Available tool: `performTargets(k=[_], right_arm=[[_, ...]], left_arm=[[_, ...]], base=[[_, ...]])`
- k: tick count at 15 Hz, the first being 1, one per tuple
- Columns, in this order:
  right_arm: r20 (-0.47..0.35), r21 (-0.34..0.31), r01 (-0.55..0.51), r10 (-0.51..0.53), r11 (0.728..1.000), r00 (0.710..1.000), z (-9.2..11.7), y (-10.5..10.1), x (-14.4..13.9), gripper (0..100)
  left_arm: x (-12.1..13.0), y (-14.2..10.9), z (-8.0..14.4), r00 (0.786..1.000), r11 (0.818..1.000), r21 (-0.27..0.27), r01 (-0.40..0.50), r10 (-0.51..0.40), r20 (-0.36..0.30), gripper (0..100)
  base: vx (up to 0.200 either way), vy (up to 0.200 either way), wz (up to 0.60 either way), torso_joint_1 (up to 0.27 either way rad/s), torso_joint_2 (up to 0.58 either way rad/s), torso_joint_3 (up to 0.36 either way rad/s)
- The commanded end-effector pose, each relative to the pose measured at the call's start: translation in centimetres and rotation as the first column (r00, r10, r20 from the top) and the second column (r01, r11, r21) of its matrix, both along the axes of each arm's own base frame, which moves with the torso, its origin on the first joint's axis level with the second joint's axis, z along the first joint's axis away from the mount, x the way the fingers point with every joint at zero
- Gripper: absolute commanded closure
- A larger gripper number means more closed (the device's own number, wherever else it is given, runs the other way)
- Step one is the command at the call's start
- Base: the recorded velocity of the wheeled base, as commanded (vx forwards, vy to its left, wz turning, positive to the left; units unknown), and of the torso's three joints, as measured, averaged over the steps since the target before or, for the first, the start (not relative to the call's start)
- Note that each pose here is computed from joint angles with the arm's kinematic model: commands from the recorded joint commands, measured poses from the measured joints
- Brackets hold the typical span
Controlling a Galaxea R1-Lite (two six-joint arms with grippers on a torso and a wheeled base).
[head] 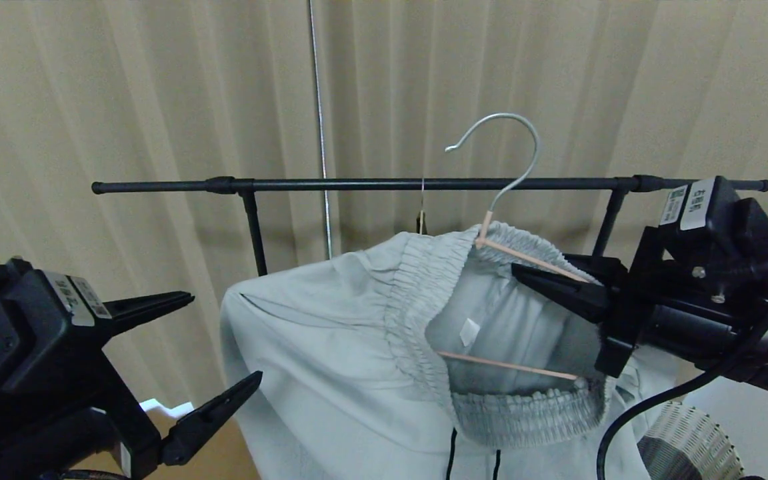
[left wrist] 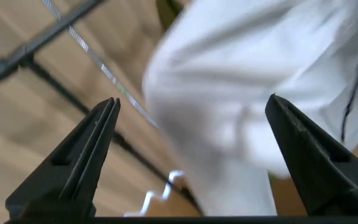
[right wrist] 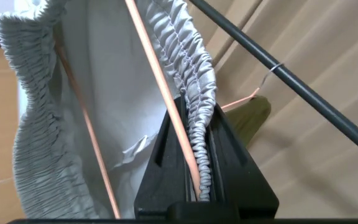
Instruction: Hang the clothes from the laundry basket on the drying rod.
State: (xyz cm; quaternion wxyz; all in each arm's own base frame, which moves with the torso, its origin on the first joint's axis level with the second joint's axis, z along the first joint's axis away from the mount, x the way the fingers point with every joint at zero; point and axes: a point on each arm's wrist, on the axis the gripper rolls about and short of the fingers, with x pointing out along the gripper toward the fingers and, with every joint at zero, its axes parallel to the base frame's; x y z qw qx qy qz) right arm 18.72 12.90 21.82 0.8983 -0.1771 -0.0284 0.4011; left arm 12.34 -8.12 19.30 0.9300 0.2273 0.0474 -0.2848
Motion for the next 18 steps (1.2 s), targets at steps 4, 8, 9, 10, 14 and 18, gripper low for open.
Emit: performTargets(k=[4,8,9,10,14,18], right_arm=[[0.037,0.019,-0.012,0.012,1.000,0.999,1.0,-0.4,-0.8,100],[0.042,0.022,-0.042,0.041,0.999,0.998,1.1,0.0,-1.3,100],[0.042,0.022,-0.045,0.044,0.999,0.998,1.1,0.0,-1.3,100],[0.044,0.023,-0.043,0.042,0.999,0.998,1.2,0.0,-1.3,100],[0.044,0.023,-0.032,0.031,0.999,0.999,1.2,-0.2,-1.3,100],[0.044,0.023,0.009,-0.010,1.000,0.999,1.2,-1.0,-0.9,100]], left_arm=[[0.1,0.8,-2.6,0.995,0.997,0.056,-0.050,0.054,-0.086,0],[1.7,0.8,-2.4,0.985,0.993,0.028,-0.117,0.120,-0.126,0],[1.9,1.1,-2.6,0.981,0.990,0.033,-0.138,0.141,-0.134,100],[2.0,1.2,-2.7,0.980,0.989,0.034,-0.146,0.149,-0.135,100],[2.0,2.9,-3.7,0.956,0.968,0.065,-0.241,0.249,-0.155,100],[1.0,5.0,-4.7,0.920,0.935,0.073,-0.346,0.353,-0.168,100]], base=[[0.000,0.000,0.00,0.000,0.00,0.000],[0.000,0.000,0.00,0.000,0.00,0.000],[0.000,0.000,0.00,0.000,0.00,0.000],[0.000,0.000,0.00,0.000,0.00,0.000],[0.000,0.000,0.00,0.000,0.00,0.000],[0.000,0.000,0.00,0.000,0.00,0.000]])
